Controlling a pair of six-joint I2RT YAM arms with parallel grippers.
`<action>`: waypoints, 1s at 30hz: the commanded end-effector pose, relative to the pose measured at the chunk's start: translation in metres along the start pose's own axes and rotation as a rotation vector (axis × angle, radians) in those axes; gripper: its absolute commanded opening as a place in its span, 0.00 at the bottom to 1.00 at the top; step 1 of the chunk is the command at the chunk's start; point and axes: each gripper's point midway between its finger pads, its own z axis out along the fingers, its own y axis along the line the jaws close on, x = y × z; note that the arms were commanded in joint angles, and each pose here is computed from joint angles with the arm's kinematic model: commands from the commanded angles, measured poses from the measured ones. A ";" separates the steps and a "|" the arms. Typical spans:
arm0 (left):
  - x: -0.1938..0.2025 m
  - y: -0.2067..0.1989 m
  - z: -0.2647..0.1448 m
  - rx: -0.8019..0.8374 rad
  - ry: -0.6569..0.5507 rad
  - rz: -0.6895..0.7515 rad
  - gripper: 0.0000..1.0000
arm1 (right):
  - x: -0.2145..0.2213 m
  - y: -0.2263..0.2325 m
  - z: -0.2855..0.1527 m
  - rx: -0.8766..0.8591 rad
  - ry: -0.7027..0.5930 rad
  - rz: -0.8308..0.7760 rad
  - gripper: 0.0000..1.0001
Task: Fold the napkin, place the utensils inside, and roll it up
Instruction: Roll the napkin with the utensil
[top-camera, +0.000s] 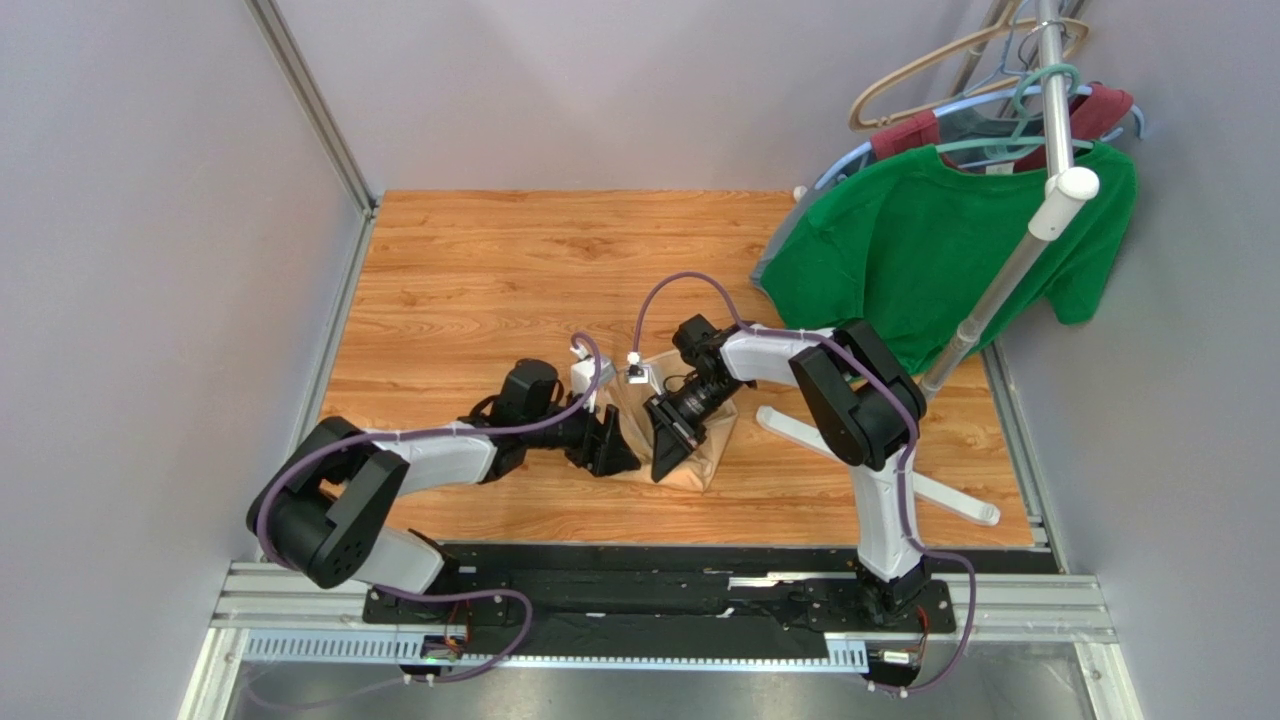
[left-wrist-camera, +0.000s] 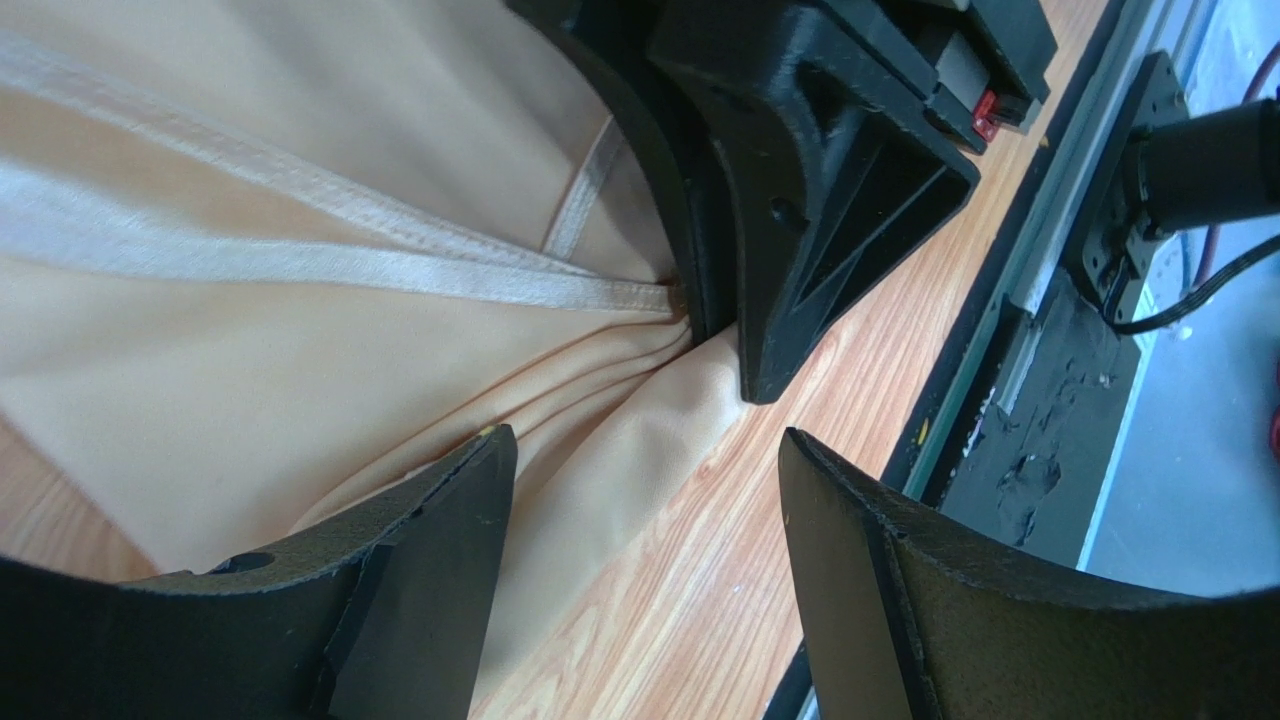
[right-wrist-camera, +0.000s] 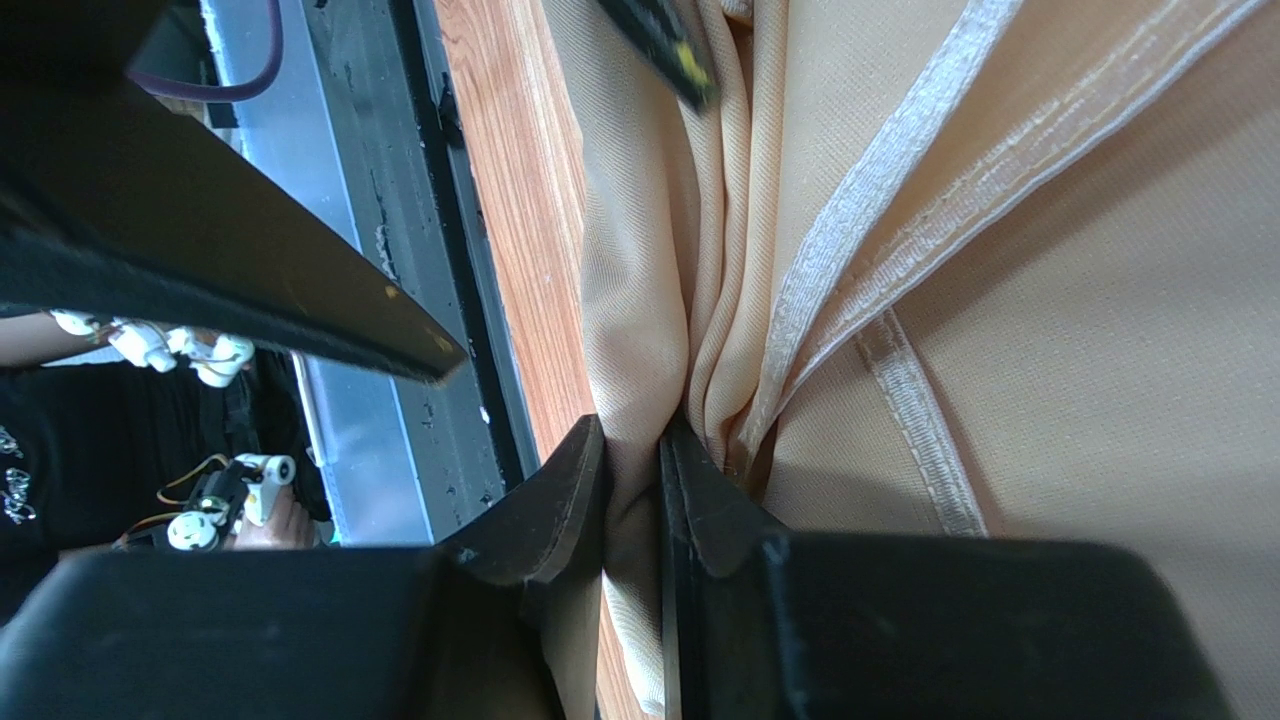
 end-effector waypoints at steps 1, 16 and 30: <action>-0.024 -0.013 0.012 0.055 -0.033 0.126 0.73 | 0.013 -0.028 0.005 0.069 0.043 0.014 0.00; 0.008 -0.011 0.029 0.035 0.108 0.107 0.62 | 0.011 -0.035 0.000 0.034 0.006 0.067 0.00; 0.047 -0.011 0.026 -0.012 0.232 0.040 0.35 | 0.000 -0.045 -0.011 0.042 -0.054 0.106 0.00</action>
